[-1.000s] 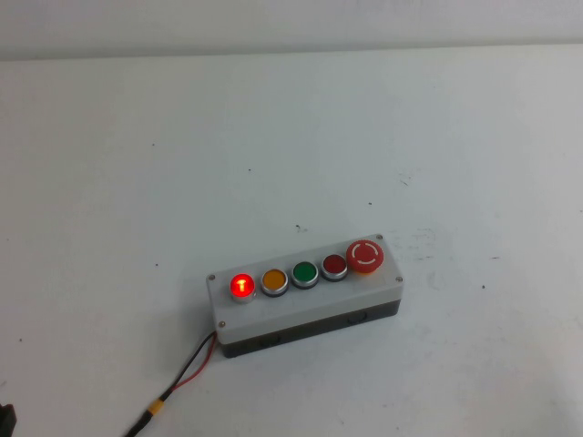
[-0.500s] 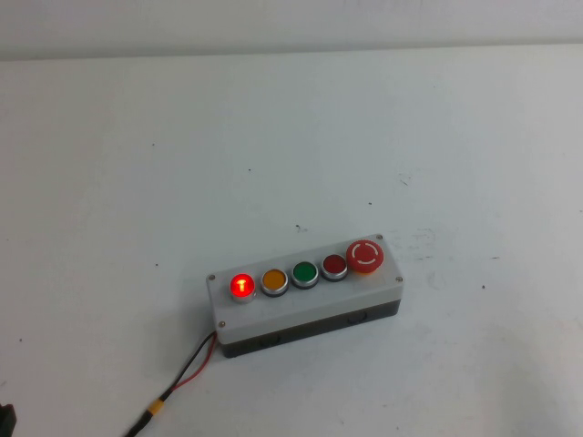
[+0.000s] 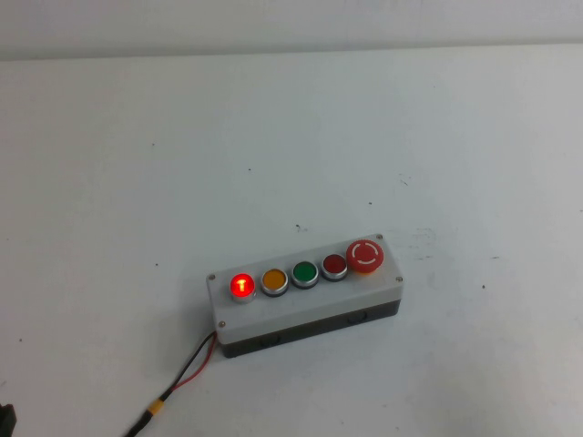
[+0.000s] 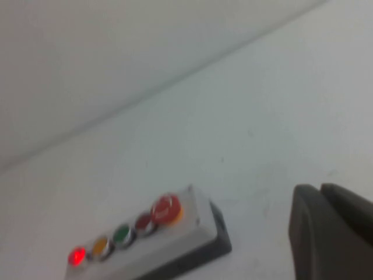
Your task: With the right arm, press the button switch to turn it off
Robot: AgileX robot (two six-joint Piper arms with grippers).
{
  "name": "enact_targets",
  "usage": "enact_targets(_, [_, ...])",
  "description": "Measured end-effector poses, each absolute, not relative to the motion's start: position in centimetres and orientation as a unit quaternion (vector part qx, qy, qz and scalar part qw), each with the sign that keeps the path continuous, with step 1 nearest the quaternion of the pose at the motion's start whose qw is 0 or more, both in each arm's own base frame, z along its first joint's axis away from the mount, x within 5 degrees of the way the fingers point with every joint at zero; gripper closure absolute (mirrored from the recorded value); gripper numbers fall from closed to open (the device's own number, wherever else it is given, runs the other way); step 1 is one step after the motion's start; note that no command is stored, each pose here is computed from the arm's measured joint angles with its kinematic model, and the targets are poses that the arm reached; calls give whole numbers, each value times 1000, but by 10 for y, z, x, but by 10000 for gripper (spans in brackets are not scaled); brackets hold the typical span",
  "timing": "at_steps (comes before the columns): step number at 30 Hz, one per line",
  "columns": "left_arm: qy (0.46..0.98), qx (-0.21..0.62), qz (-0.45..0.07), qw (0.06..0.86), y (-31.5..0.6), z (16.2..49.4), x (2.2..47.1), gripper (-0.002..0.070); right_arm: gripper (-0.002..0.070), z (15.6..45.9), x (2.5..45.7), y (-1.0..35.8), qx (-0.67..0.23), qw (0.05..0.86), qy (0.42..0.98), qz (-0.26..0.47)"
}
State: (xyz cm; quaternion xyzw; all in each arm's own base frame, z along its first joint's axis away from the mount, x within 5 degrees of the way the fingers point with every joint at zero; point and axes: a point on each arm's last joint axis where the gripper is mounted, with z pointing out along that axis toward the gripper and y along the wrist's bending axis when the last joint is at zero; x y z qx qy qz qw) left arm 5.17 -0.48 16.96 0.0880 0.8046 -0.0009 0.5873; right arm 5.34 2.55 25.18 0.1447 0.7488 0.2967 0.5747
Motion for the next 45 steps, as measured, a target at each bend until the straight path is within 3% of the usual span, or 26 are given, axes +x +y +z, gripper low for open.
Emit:
enact_targets(8, [805,88,-1,587,-5,170,52,677,692,323,95,33,13,369,906,209])
enact_targets(16, [805,88,-1,587,-5,170,52,677,692,352,166,56,-69,266,942,194])
enact_targets(24, [805,88,-1,587,-5,170,52,677,692,344,212,146,-213,198,947,133])
enact_targets(35, [805,88,-1,587,-5,170,52,677,692,322,256,285,-349,178,911,124])
enact_targets(45, [805,88,-1,587,-5,170,52,677,692,292,285,344,-390,151,902,109])
